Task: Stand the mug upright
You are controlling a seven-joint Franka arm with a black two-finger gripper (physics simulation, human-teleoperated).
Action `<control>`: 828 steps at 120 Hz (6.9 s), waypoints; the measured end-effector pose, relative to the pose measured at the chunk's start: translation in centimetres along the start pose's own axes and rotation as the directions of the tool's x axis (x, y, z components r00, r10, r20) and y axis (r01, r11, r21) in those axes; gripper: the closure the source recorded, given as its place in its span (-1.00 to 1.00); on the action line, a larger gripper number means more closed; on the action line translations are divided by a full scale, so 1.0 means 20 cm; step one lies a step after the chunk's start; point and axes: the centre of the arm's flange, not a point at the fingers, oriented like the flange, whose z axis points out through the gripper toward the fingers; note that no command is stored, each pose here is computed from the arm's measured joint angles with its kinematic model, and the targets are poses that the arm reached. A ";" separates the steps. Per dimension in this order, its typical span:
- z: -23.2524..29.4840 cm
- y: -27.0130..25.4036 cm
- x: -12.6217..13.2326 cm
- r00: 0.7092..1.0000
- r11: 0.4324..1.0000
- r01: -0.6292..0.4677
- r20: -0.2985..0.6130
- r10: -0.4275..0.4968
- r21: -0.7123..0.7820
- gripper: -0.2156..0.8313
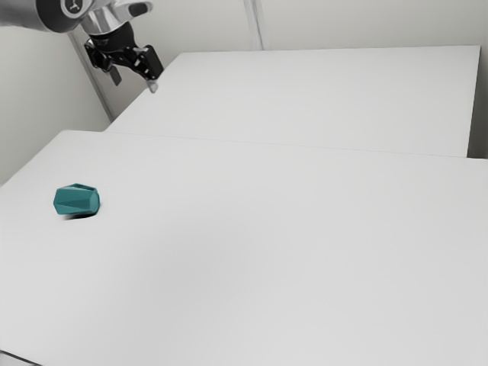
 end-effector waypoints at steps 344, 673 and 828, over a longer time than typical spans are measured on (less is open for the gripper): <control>2.21 -2.20 -0.59 0.962 0.759 0.130 -0.103 -0.251 -0.638 -0.59; 1.55 0.32 -0.43 0.953 0.940 0.296 0.008 -0.302 0.170 0.91; 0.95 0.48 -0.22 0.884 0.882 0.467 -0.046 -0.464 0.072 -0.56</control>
